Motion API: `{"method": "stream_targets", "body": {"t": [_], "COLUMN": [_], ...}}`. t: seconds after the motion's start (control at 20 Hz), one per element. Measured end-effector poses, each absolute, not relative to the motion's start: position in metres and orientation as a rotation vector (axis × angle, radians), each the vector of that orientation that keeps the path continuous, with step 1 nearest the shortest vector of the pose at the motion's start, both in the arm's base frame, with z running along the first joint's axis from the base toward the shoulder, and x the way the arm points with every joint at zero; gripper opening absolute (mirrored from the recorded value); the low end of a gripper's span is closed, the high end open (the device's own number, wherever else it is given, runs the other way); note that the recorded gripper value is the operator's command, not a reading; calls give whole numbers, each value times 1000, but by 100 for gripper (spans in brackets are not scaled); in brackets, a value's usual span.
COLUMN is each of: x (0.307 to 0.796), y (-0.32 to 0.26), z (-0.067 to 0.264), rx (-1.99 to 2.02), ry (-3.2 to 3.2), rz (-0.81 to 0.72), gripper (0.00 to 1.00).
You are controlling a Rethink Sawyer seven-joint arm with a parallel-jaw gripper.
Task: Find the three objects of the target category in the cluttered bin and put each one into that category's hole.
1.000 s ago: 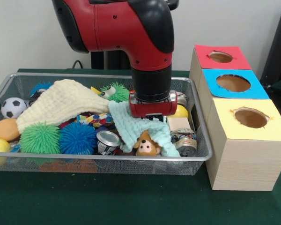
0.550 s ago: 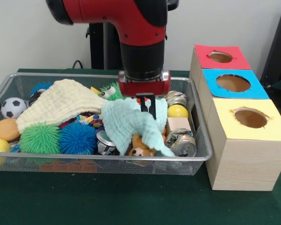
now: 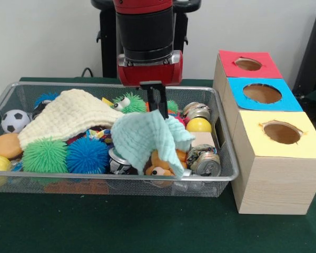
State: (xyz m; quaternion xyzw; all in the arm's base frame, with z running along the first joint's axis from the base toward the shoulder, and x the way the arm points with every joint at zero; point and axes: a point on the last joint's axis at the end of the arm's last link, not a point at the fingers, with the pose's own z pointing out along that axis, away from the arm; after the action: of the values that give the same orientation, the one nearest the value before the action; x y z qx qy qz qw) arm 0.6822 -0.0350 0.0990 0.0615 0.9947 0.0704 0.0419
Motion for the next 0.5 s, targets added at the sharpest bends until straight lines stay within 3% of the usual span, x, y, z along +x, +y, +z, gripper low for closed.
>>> {"method": "stream_targets", "body": {"t": [0.5], "x": [690], "y": [-55], "z": [99], "rx": [242], "ry": [3020], "rz": [306], "gripper": [0]}}
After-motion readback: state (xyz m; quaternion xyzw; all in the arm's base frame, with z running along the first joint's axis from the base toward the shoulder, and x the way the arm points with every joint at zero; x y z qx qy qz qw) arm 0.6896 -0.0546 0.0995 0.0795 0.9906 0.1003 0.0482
